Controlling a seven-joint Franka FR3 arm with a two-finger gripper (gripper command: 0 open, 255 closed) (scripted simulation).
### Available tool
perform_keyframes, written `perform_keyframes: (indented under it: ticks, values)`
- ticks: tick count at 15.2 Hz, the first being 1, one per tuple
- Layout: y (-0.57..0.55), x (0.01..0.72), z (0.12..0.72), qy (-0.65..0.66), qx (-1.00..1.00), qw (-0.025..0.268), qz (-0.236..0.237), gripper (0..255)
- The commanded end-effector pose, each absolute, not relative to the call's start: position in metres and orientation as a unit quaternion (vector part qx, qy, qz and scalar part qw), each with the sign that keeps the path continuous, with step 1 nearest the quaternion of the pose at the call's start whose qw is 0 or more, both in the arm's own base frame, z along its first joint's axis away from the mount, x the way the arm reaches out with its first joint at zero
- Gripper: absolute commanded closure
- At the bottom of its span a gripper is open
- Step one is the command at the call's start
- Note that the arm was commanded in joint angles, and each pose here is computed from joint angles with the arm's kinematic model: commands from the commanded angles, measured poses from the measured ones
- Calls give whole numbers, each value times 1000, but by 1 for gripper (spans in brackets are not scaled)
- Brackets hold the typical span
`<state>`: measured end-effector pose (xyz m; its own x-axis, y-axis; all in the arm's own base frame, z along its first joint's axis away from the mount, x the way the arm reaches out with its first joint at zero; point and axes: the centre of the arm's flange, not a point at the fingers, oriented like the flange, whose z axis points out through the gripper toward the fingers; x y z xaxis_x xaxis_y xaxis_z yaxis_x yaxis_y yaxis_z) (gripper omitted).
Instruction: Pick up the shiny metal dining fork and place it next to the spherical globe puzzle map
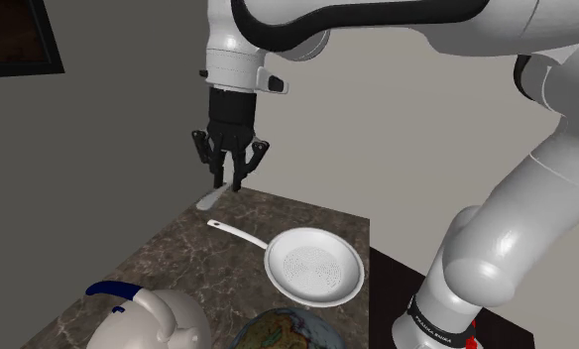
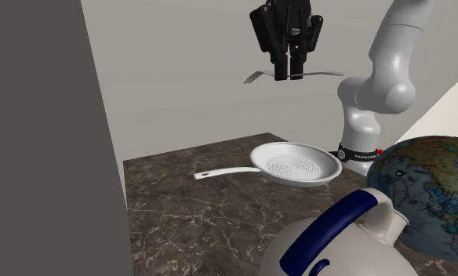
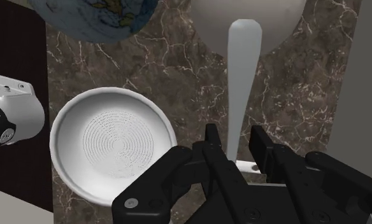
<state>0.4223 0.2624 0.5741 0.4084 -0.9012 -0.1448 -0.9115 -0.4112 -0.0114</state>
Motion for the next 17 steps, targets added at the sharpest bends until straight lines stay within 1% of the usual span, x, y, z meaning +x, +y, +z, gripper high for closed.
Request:
perform_keyframes:
  ticks: [1, 4, 5, 17]
  values:
    - [265, 397, 575, 541, -838, 44, 58, 255]
    - [269, 357, 575, 541, -838, 44, 58, 255]
    - [270, 354, 575, 541, -838, 44, 58, 255]
    - [270, 354, 512, 541, -838, 44, 58, 255]
